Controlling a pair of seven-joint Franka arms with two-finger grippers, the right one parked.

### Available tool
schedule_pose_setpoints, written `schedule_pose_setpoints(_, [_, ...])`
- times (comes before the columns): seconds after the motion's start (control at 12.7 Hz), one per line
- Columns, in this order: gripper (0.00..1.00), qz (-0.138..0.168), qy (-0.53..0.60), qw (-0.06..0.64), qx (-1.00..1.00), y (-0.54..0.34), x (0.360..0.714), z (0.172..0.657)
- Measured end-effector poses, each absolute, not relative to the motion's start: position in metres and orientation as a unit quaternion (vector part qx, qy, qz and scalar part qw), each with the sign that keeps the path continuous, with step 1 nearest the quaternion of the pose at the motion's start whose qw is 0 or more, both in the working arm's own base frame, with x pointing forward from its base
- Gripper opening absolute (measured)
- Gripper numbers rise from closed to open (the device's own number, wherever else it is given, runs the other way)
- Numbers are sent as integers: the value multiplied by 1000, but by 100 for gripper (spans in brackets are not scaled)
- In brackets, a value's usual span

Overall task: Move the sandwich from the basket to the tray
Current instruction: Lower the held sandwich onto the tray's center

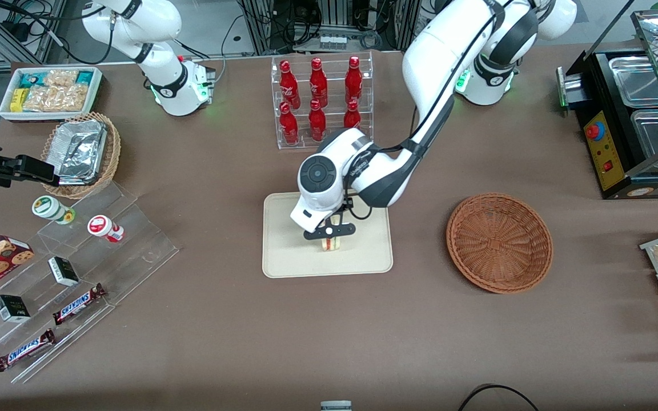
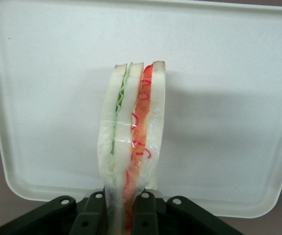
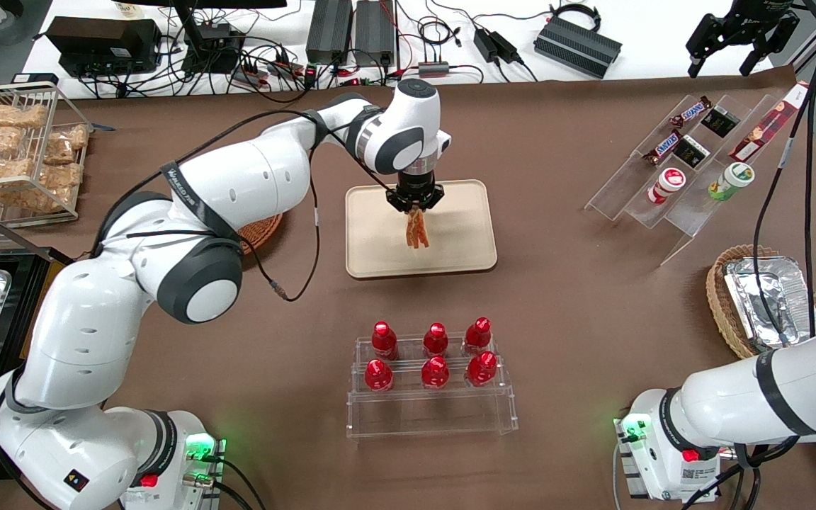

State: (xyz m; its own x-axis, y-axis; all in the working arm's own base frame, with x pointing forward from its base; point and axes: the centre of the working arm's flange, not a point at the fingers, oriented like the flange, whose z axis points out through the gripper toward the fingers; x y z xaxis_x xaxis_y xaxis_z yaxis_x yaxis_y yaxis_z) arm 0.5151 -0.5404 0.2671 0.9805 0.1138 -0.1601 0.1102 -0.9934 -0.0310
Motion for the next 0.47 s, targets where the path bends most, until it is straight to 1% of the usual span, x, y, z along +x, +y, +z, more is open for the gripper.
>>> schedule_pose_setpoints(0.47, [17, 89, -63, 19, -994, -540, 516, 247])
